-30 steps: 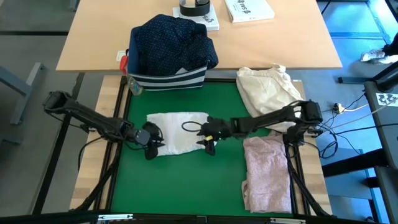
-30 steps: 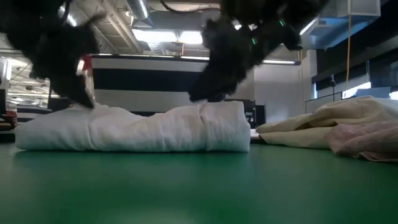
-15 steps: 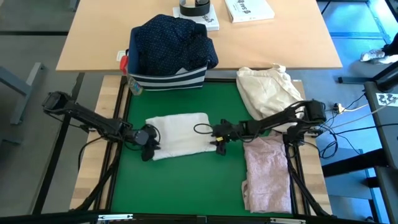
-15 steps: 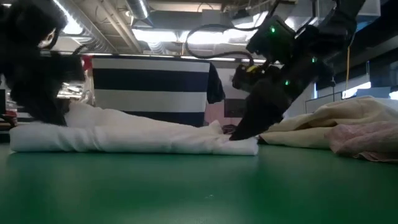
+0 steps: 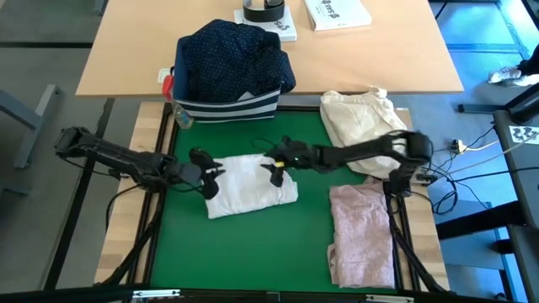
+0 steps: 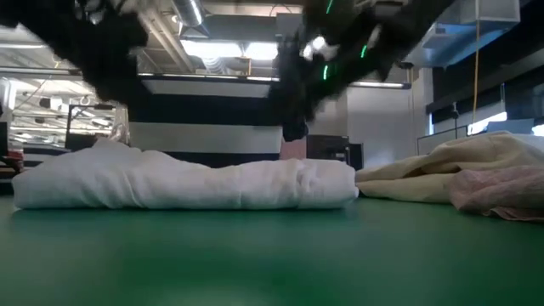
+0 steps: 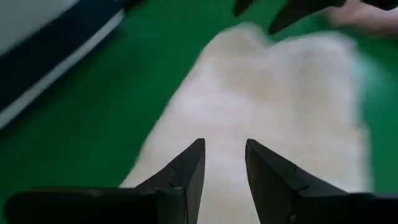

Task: Fold laundry
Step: Fold the white polo shirt

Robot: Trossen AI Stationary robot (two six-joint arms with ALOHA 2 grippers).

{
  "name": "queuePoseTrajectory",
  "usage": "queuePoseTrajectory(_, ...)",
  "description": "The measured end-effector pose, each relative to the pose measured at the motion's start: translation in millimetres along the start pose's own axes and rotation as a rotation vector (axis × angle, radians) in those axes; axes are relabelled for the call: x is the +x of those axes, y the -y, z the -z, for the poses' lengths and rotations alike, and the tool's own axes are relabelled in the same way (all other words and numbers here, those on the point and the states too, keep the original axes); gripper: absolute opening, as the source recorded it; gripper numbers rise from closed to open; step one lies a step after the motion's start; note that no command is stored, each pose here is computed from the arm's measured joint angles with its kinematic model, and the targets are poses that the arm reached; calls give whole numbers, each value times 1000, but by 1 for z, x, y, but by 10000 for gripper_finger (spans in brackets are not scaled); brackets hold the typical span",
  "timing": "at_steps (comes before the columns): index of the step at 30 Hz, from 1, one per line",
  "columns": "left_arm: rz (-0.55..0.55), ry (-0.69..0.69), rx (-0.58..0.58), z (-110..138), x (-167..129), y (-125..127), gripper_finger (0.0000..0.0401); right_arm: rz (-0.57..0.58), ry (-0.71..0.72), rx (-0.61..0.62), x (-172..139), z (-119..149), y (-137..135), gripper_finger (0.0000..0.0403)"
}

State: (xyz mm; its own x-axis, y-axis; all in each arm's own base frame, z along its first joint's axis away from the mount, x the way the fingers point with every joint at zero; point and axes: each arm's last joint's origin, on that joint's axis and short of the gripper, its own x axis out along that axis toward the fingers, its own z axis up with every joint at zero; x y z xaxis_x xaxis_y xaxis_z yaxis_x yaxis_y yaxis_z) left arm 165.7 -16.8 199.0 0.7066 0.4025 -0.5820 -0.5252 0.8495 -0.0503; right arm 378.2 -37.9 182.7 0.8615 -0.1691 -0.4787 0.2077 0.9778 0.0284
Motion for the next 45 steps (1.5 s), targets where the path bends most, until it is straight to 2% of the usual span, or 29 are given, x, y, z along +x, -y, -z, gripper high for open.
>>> queuePoseTrajectory(6, -145, -172, -84, 66, 23, -30, 110, 29, -263, 50, 36, 58, 28, 193)
queuePoseTrajectory(9, -188, -213, -167, 92, 26, -41, 110, 40, -302, 52, 38, 71, 31, 193)
queuePoseTrajectory(11, -194, -193, -229, 100, 29, -44, 110, 45, -297, 51, 37, 75, 31, 193)
queuePoseTrajectory(16, -147, -161, -186, 90, 29, -38, 110, 44, -282, 49, 34, 72, 31, 193)
queuePoseTrajectory(19, -46, -167, -171, 67, 23, -27, 110, 42, -289, 55, 23, 61, 30, 193)
queuePoseTrajectory(21, 60, -143, -159, 44, 17, -17, 110, 24, -259, 87, 10, 46, 28, 193)
queuePoseTrajectory(25, 237, -91, -133, 4, 1, -1, 110, -109, -145, 184, -24, 6, 14, 193)
queuePoseTrajectory(29, 280, -7, -87, -17, -7, 7, 110, -243, -85, 233, -49, -14, -14, 193)
queuePoseTrajectory(33, 260, -9, -40, -6, 4, 8, 110, -275, -101, 208, -53, -9, -48, 193)
queuePoseTrajectory(36, 211, -98, -9, 22, 20, 4, 110, -215, -154, 168, -43, 10, -69, 193)
queuePoseTrajectory(40, 181, -207, -20, 59, 37, -3, 110, -152, -238, 128, -24, 39, -82, 193)
queuePoseTrajectory(45, 199, -288, -155, 80, 44, -8, 110, -173, -376, 128, -16, 65, -93, 193)
